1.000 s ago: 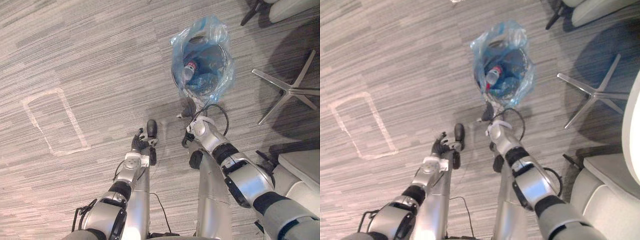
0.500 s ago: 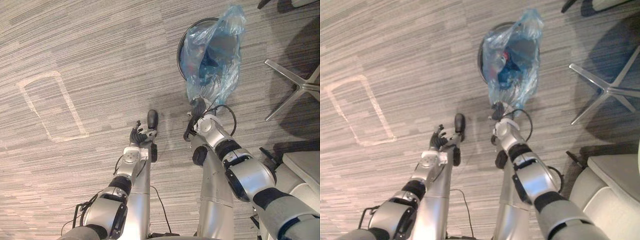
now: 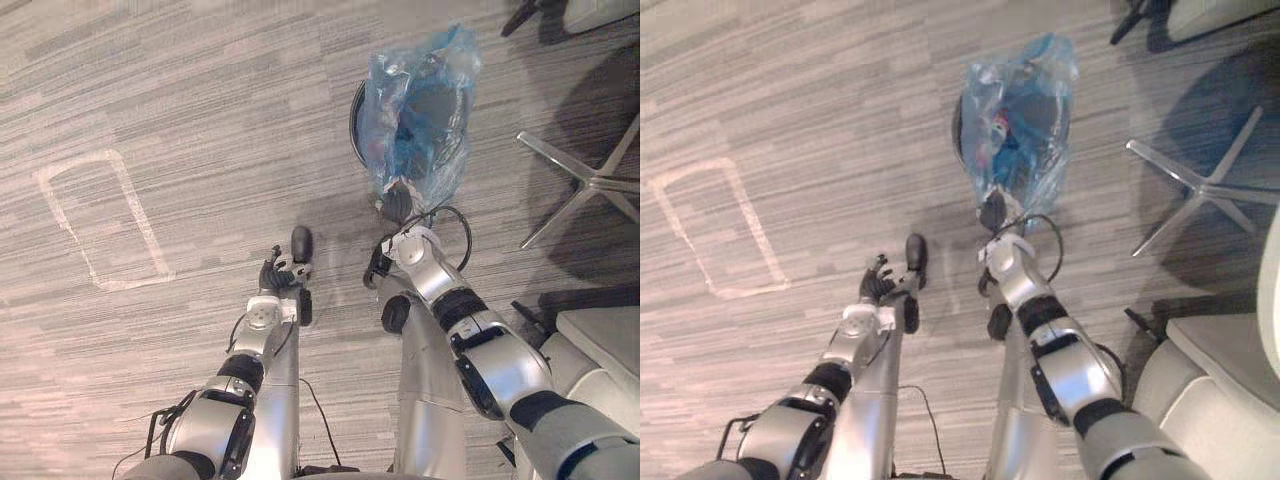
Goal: Gather rubbish on tea table into small bin, then transfer packed bag to large trash can.
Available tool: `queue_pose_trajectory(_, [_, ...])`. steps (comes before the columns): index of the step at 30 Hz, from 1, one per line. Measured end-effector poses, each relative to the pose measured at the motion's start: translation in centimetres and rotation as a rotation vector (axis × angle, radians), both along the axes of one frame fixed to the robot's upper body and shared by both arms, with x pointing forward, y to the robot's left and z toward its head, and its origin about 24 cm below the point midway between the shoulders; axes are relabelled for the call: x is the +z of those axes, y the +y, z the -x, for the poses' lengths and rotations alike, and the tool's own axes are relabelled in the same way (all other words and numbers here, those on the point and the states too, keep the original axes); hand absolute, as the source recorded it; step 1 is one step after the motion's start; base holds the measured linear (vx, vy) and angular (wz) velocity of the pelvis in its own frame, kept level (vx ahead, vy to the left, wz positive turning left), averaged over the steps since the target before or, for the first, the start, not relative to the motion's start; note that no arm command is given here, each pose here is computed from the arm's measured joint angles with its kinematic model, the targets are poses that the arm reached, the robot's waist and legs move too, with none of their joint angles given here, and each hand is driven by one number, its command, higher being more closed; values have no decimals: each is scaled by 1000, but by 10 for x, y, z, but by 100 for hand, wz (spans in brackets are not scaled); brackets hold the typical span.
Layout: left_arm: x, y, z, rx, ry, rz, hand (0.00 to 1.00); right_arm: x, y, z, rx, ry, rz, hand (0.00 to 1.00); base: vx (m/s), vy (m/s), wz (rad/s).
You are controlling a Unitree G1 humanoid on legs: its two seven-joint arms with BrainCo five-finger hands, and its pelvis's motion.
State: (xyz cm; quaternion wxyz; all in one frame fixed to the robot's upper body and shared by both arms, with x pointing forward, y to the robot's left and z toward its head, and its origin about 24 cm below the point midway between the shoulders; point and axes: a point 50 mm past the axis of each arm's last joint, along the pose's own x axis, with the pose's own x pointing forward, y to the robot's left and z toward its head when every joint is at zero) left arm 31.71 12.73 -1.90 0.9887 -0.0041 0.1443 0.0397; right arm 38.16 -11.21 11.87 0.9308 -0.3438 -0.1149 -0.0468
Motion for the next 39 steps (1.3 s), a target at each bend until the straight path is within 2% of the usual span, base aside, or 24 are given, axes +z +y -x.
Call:
queue_pose_trajectory(9, [-25,9,25,34,84,2,0,-13,11,27,49,-15,-210,100,15,-22,-1])
queue_pose_trajectory(12, [-31,8,31,34,110,2,0,-17,13,36,70,-15,-231,100,87,-6,-4])
queue_pose_trajectory(19, [-57,8,59,-31,216,-50,0,-33,25,62,167,43,-346,100,106,-16,-9])
queue_pose_trajectory(24, [-78,10,79,-93,324,-110,0,-30,26,66,221,30,-384,100,114,-26,-16])
queue_pose_trajectory(33, [-94,32,103,-103,416,-168,0,-29,24,78,329,46,-402,100,60,44,-18])
queue_pose_trajectory(35, [-91,33,100,-126,399,-190,0,-33,26,81,358,75,-408,100,5,44,-10])
queue_pose_trajectory(37, [-72,34,87,-146,289,-201,0,-35,26,83,403,100,-367,100,-27,29,-13])
queue_pose_trajectory(39, [-36,35,73,-196,54,-205,0,-30,18,88,434,82,-342,100,-30,21,-8])
